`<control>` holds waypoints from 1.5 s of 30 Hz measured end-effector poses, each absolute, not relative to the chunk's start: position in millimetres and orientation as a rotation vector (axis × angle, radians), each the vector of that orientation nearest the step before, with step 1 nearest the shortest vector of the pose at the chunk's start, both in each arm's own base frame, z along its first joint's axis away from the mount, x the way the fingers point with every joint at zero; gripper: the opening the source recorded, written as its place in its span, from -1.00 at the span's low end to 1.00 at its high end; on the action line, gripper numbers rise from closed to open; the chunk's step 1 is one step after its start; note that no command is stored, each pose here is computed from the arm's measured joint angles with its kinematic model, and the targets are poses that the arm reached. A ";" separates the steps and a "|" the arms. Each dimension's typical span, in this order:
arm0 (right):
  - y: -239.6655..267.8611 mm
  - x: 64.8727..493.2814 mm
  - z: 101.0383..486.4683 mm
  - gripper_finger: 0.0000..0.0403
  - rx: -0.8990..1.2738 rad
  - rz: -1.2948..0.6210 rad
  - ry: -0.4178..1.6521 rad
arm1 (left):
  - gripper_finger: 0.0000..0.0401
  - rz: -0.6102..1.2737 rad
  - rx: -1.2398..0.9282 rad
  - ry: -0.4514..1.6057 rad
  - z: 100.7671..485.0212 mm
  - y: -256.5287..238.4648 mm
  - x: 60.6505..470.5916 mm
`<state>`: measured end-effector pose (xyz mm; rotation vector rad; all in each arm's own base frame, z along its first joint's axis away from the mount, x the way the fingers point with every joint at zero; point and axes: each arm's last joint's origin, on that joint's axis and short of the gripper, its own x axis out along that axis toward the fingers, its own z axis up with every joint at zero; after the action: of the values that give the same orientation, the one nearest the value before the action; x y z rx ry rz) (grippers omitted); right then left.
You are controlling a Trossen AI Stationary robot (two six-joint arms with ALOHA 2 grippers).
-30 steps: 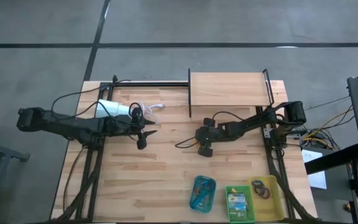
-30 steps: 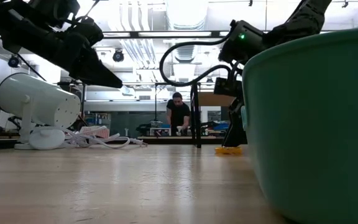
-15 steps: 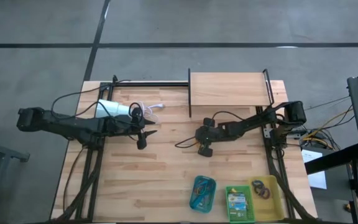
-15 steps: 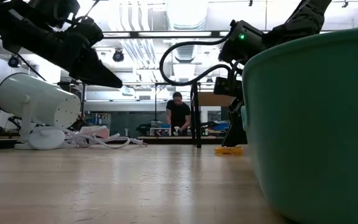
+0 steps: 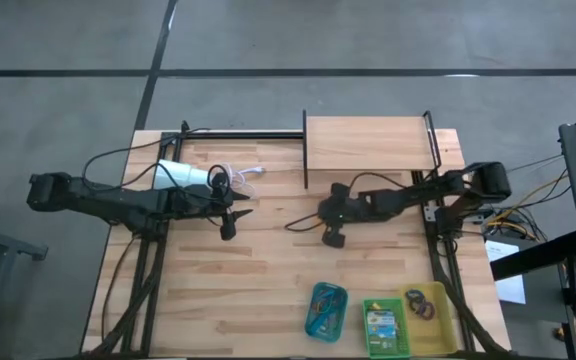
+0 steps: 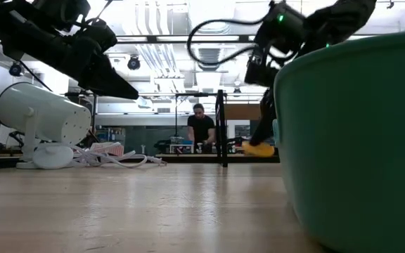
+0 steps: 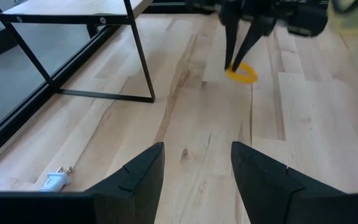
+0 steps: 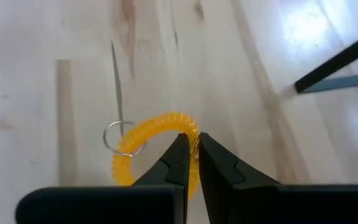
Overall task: Pick & Place Office Desk Supplies
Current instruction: Put the yellow spring rubberband into the yellow bin
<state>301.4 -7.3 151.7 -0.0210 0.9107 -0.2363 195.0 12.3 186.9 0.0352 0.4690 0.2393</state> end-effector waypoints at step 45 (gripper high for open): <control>167.5 97.9 241.3 -0.91 0.706 -0.354 1.557 | -0.05 0.238 0.038 0.494 184.7 12.2 194.0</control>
<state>97.9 167.5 241.3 0.7064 1.5574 -0.3537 194.0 12.2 184.7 0.0381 0.4938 0.2384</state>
